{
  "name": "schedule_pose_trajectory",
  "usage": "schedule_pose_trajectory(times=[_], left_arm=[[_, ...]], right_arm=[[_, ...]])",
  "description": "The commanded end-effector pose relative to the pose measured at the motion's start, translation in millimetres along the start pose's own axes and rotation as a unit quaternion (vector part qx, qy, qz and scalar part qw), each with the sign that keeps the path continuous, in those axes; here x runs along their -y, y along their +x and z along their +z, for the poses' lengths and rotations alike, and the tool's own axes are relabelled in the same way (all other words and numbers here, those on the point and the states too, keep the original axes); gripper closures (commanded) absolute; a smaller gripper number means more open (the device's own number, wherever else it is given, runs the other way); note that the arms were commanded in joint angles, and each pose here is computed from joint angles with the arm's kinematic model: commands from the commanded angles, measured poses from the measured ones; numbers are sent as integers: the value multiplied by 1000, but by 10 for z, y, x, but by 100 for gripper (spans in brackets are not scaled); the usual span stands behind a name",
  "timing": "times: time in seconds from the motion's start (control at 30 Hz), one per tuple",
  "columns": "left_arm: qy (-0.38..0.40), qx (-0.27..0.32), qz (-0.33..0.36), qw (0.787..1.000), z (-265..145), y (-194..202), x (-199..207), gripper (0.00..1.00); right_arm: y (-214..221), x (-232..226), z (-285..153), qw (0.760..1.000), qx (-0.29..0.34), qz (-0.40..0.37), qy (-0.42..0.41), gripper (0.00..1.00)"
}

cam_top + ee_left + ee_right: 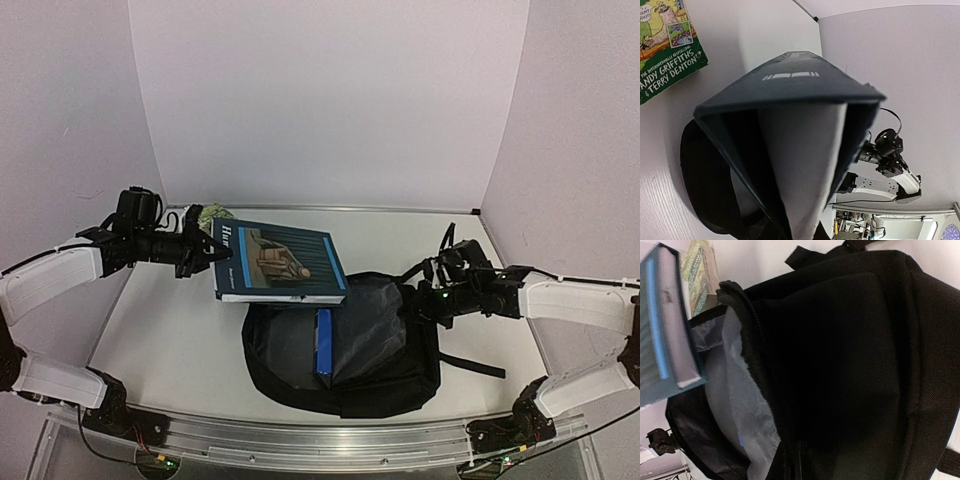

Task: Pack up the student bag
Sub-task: Place the book in the student bag.

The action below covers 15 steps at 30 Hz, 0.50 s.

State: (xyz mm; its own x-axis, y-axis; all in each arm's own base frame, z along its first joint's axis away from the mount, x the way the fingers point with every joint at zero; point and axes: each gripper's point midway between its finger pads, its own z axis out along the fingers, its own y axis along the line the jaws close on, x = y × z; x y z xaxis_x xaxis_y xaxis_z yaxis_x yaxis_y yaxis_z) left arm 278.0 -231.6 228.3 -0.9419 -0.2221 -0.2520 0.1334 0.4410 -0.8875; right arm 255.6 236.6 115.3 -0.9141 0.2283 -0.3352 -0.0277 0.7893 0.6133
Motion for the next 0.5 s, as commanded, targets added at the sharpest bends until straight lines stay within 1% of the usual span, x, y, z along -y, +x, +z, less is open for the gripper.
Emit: schedule_pose_trajectory(times=[0.0,0.17,0.37,0.47], left_arm=[[12,-25,12,1000,-5,83,23,100],[9,-30,13,999,-10,127,-13,100],[-1,-41,-6,999,13,219,-146,100],[9,-47,-10,999,44,241,-165,100]], right_arm=[[-372,-442,-398,996,69,-6,-49,100],[-488,-600,-559,995,84,-13,-58,100],[-579,-731,-672,993,97,-17,-69,100],[-613,-815,-716,992,99,-21,-80,100]])
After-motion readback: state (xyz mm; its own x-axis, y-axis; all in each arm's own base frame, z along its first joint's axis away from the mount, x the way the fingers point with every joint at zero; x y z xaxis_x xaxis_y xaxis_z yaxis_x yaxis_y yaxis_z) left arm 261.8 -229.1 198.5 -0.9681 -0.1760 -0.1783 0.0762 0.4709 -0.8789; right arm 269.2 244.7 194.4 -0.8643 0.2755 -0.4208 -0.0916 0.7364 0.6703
